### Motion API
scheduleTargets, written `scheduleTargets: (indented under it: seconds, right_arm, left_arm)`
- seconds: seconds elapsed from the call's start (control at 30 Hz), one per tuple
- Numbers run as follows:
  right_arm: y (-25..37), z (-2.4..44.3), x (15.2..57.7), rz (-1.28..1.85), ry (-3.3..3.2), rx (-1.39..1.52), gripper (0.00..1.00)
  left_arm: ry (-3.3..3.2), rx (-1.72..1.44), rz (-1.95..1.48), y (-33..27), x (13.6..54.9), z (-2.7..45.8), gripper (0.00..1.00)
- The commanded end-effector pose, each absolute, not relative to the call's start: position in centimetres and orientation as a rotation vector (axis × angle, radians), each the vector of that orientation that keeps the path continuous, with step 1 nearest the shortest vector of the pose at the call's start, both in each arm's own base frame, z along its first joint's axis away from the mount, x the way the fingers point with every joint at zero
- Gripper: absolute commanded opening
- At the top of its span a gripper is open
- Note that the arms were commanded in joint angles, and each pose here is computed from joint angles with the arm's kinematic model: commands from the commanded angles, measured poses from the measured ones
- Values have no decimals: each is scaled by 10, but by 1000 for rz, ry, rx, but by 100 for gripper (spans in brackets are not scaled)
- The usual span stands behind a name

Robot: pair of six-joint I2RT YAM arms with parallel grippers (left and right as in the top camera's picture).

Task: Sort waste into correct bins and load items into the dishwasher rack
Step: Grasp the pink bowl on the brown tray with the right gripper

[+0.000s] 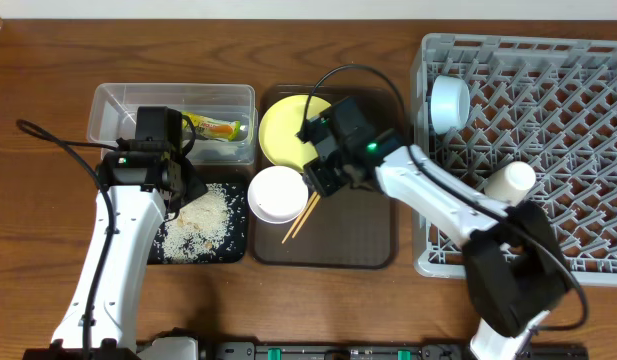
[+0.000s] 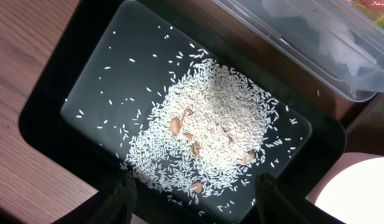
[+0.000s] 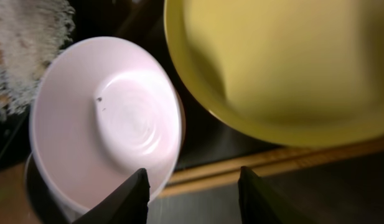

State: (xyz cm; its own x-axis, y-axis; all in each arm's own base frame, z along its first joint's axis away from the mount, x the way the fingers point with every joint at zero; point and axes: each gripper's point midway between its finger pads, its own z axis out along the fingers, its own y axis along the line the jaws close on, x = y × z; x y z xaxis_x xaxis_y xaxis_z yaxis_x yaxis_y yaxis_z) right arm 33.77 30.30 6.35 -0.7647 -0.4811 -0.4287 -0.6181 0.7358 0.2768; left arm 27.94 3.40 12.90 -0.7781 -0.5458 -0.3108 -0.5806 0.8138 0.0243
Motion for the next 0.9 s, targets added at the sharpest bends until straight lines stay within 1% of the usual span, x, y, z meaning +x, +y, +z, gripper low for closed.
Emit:
scheduleTargets:
  seconds: [0.0, 0.17, 0.2, 0.27, 0.33, 0.43, 0.6, 0.87]
  right_arm:
    - [308, 44, 335, 549, 2667, -784, 43]
    - [314, 20, 329, 511, 2721, -766, 42]
    - [313, 17, 328, 496, 2732, -756, 38]
    - [309, 13, 328, 460, 2744, -750, 24]
    - [307, 13, 330, 443, 2742, -746, 13]
    - [298, 19, 337, 382, 2728, -718, 1]
    - [275, 54, 361, 287, 2651, -620, 1]
    - [222, 136, 398, 132, 2463, -431, 1]
  left_arm:
    - [2681, -884, 189, 39, 278, 134, 64]
    - [2682, -884, 189, 39, 278, 134, 64]
    - [2681, -883, 189, 39, 278, 134, 64]
    - [2681, -884, 189, 39, 278, 134, 64]
    - [2682, -884, 189, 39, 278, 134, 64]
    - [2682, -883, 189, 39, 278, 134, 64]
    - [2682, -884, 189, 39, 278, 134, 64]
    - [2681, -884, 188, 39, 279, 134, 64]
